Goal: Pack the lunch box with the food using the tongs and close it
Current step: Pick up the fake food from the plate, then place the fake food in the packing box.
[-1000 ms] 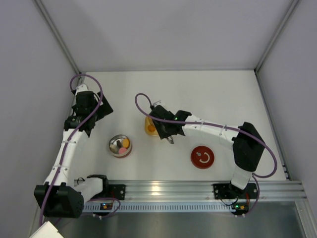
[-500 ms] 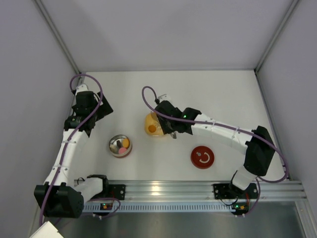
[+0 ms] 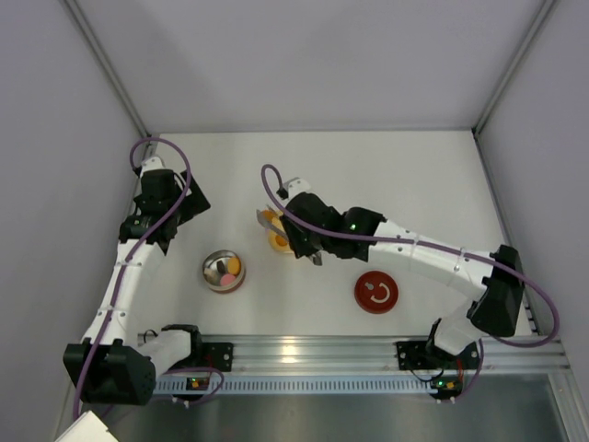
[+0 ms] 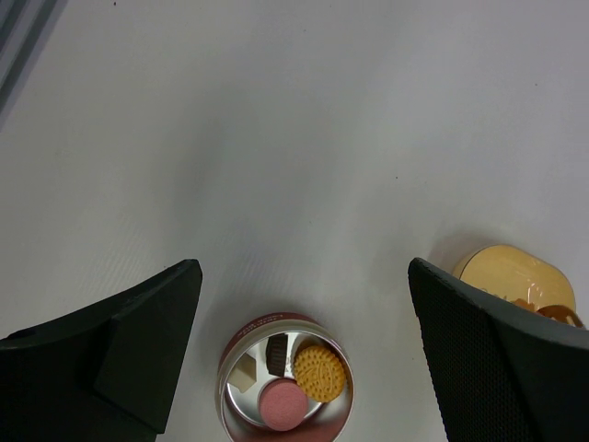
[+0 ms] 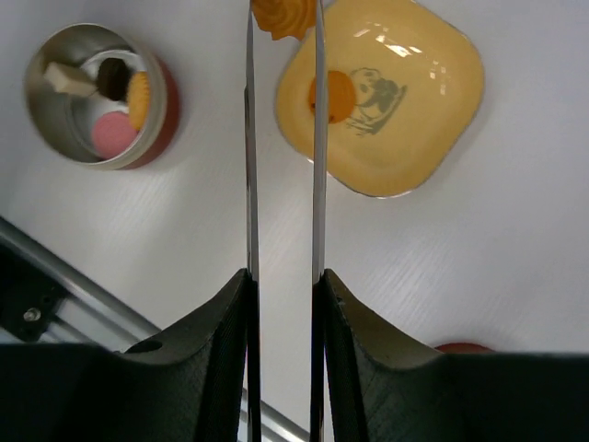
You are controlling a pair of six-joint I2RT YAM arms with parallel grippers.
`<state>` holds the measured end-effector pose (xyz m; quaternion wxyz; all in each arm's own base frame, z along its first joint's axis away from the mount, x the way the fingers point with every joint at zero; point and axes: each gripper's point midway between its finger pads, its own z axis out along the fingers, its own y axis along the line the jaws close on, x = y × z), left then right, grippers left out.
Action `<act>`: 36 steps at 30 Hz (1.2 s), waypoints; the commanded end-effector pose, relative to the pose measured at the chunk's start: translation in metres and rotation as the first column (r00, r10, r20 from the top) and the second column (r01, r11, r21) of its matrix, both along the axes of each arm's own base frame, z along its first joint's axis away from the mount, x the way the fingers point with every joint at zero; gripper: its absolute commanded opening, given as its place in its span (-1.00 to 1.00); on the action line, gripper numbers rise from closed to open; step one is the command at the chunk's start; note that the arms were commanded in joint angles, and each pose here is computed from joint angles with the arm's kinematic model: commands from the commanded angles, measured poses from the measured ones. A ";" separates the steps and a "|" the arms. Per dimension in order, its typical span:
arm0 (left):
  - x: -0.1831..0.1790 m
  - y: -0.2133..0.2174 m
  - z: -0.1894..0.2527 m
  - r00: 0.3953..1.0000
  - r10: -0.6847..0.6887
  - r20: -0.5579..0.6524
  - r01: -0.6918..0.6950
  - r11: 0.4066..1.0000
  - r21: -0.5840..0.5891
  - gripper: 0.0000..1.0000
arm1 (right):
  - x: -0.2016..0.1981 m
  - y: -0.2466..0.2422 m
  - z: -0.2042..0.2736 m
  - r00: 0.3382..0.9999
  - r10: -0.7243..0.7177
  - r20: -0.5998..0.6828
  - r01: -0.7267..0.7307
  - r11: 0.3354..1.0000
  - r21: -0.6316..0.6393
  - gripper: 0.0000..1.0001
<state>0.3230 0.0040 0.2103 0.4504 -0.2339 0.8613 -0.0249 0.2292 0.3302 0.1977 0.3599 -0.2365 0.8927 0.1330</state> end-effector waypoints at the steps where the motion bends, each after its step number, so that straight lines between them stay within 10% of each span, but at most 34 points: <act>1: 0.008 0.004 0.007 0.999 0.007 0.041 -0.007 1.000 0.007 0.98 | -0.027 0.038 0.041 0.992 0.120 0.040 -0.123 0.986 0.112 -0.41; 15: 0.008 0.004 0.007 0.999 0.007 0.040 -0.007 1.000 0.007 0.98 | -0.101 0.106 0.019 0.943 0.332 -0.013 -0.330 0.940 0.090 -0.39; 36: 0.007 0.004 0.007 0.999 0.007 0.039 -0.008 1.000 0.009 0.98 | -0.098 0.102 0.013 0.948 0.317 -0.003 -0.317 0.947 0.044 -0.02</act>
